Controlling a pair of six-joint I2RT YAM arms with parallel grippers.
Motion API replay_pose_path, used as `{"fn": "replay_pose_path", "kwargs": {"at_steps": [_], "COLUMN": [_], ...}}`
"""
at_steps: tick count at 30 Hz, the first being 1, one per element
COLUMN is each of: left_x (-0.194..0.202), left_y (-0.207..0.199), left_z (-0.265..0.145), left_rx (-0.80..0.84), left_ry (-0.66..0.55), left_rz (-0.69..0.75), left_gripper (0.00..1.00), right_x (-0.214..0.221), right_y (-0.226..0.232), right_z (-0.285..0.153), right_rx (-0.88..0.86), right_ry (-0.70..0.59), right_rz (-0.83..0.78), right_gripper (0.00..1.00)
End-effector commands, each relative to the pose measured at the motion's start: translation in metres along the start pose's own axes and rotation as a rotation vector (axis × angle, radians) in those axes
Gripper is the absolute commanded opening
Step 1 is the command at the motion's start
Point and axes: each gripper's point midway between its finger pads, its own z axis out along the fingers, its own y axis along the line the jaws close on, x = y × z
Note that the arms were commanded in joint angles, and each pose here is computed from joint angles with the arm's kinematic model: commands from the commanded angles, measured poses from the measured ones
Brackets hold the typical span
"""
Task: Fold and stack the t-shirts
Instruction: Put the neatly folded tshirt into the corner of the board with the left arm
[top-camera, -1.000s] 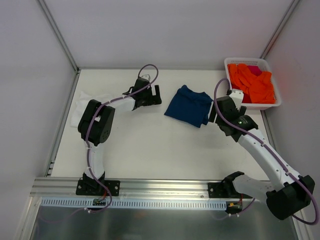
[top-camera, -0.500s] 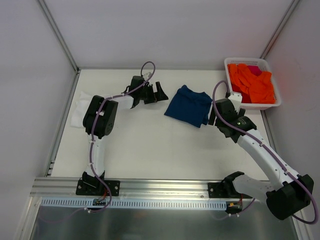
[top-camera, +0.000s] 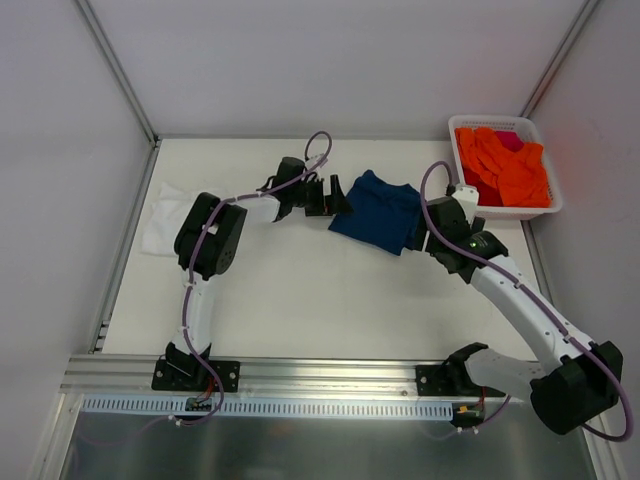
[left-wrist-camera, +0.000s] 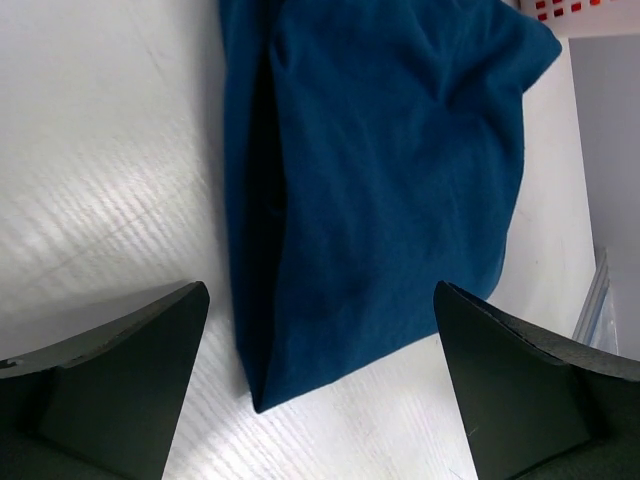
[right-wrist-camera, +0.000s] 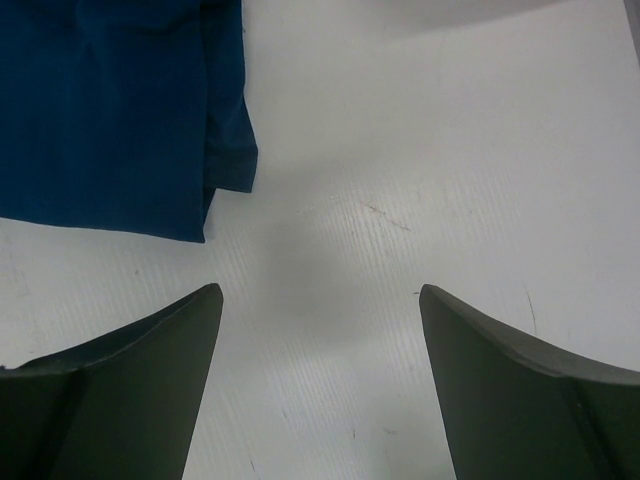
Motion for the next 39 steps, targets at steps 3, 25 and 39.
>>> {"fn": "replay_pose_path", "kwargs": {"at_steps": [3,25,39], "left_x": [0.025,0.034,0.039], "left_y": [-0.019,-0.048,-0.053], "left_z": [0.008,0.057,0.084], "left_rx": [0.038,0.099,0.120], "left_ry": [0.098,0.105,0.125], "left_rz": [0.009,0.022,-0.033], "left_gripper": [0.99,0.99,0.26], "right_x": [0.003,-0.006,-0.004], "right_y": [0.005,-0.021,-0.042], "right_z": [0.001,-0.034,-0.060], "right_rx": [-0.026,-0.042,-0.059], "right_ry": [0.001,-0.073,-0.121], "right_rz": [0.029,0.062,0.109], "right_gripper": [0.84,0.84,0.84]}}
